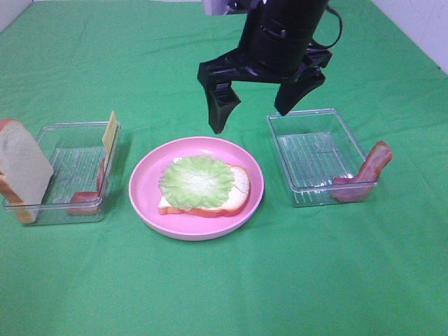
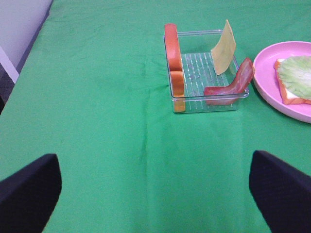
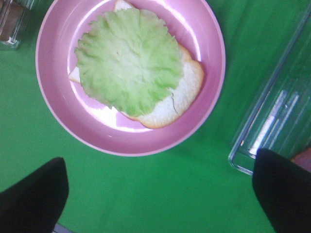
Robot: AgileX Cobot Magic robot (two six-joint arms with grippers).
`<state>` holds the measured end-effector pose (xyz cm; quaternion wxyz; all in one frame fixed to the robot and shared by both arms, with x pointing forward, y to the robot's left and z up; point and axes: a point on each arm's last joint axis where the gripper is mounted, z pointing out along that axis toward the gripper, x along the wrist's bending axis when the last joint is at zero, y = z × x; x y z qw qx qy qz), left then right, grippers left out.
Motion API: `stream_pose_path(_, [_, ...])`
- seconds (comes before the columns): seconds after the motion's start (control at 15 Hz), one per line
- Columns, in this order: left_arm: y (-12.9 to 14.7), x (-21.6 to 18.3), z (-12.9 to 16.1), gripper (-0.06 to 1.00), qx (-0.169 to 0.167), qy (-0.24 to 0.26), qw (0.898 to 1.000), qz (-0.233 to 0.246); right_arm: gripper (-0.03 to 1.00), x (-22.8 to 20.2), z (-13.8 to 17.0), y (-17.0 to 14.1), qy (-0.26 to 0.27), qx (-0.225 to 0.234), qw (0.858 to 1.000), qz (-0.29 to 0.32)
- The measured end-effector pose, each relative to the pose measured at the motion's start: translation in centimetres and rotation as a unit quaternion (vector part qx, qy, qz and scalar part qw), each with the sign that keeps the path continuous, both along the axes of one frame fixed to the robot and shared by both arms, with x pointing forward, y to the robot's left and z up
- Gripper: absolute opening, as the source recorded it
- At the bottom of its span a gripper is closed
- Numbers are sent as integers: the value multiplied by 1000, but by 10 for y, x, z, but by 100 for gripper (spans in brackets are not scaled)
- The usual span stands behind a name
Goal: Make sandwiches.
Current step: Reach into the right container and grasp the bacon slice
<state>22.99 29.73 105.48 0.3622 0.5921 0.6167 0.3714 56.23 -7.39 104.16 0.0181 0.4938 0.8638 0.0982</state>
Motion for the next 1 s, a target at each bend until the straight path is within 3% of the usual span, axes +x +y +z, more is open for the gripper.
stream_pose_path(0.2, [0, 0, 0, 98, 0, 0, 1000, 0, 98, 8, 15, -39, 27, -3, 998, -51])
stream_pose_path(0.33, [0, 0, 0, 98, 0, 0, 1000, 0, 98, 25, 25, -93, 19, -4, 992, -121])
stream_pose_path(0.47, [0, 0, 0, 98, 0, 0, 1000, 0, 98, 19, 25, -121, 27, -8, 988, -152])
stream_pose_path(0.73, [0, 0, 0, 98, 0, 0, 1000, 0, 98, 8, -12, -162, 72, -25, 977, -201])
stream_pose_path(1.0, [0, 0, 0, 98, 0, 0, 1000, 0, 98, 20, -22, -170, 26, -9, 978, -205])
